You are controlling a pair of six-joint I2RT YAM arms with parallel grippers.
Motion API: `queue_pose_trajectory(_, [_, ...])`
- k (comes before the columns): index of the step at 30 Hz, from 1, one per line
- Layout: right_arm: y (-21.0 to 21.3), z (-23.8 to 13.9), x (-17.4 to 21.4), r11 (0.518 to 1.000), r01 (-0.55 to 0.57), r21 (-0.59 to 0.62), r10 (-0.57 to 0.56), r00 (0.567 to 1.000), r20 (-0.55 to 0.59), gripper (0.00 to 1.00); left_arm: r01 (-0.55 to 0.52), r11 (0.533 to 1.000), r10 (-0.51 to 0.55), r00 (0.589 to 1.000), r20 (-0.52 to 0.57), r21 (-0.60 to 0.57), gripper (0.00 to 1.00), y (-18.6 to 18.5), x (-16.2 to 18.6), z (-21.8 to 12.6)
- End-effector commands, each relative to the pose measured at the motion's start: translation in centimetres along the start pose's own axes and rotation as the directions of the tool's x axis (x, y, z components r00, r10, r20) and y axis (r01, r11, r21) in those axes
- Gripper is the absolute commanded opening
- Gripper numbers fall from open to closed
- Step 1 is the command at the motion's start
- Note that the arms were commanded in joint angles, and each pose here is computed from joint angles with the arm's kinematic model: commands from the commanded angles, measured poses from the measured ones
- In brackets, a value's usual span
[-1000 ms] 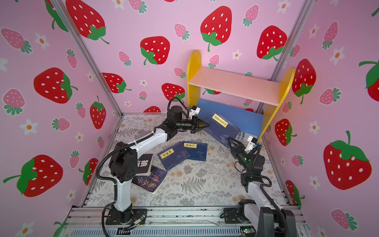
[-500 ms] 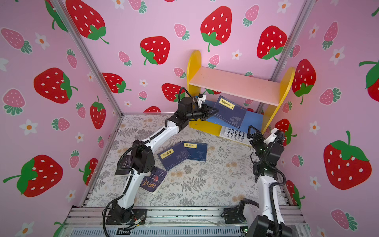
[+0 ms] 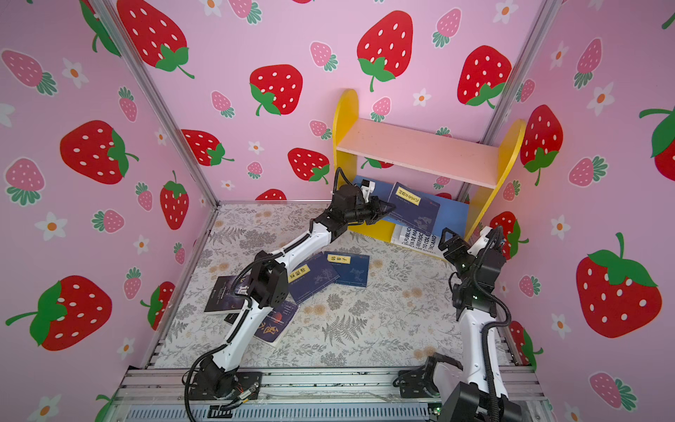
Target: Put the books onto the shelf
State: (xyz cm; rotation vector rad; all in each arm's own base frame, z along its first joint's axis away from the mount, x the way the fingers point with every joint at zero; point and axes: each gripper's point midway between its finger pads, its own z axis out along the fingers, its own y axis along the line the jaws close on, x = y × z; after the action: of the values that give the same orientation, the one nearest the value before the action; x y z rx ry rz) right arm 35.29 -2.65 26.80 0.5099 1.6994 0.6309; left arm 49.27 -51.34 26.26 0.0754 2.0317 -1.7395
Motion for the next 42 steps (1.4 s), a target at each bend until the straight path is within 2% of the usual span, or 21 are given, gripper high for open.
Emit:
queue_pose_trajectory(1, [1.7,0.1,-0.2,0.995,0.048,-0.084,-0.049,0.999,-0.006,0.84,-0.075,0.996,0.071,0.995,0.069,0.054,0.0,-3.1,-1.6,-0.7])
queue_pose_trajectory(19, [4.0,5.0,3.1,0.98,0.074,-0.186,-0.083,0.996,-0.042,0.8,-0.078,0.997,0.077,0.989,0.122,-0.002,0.0,1.3,-3.4,0.2])
queue_pose_trajectory(26, [4.7,5.8,3.8,0.978,0.092,-0.188,-0.103,0.993,-0.052,0.79,-0.077,0.996,0.073,0.991,0.111,0.033,0.0,0.5,-3.9,-0.8])
queue_pose_trajectory(31, [5.9,6.6,5.1,0.973,0.086,-0.214,-0.105,0.991,-0.079,0.8,-0.102,0.994,0.095,0.986,0.14,0.046,0.0,-0.9,-4.9,-3.0])
queue_pose_trajectory(36, [7.8,7.4,6.3,0.966,0.097,-0.241,-0.122,0.988,-0.091,0.8,-0.126,0.992,0.124,0.98,0.155,0.0,0.0,-2.0,-6.1,-5.5])
queue_pose_trajectory(42, [9.6,8.9,5.5,0.958,0.128,-0.258,-0.136,0.991,-0.013,0.81,-0.152,0.987,0.159,0.976,0.151,-0.052,0.0,-1.3,-6.9,-5.2])
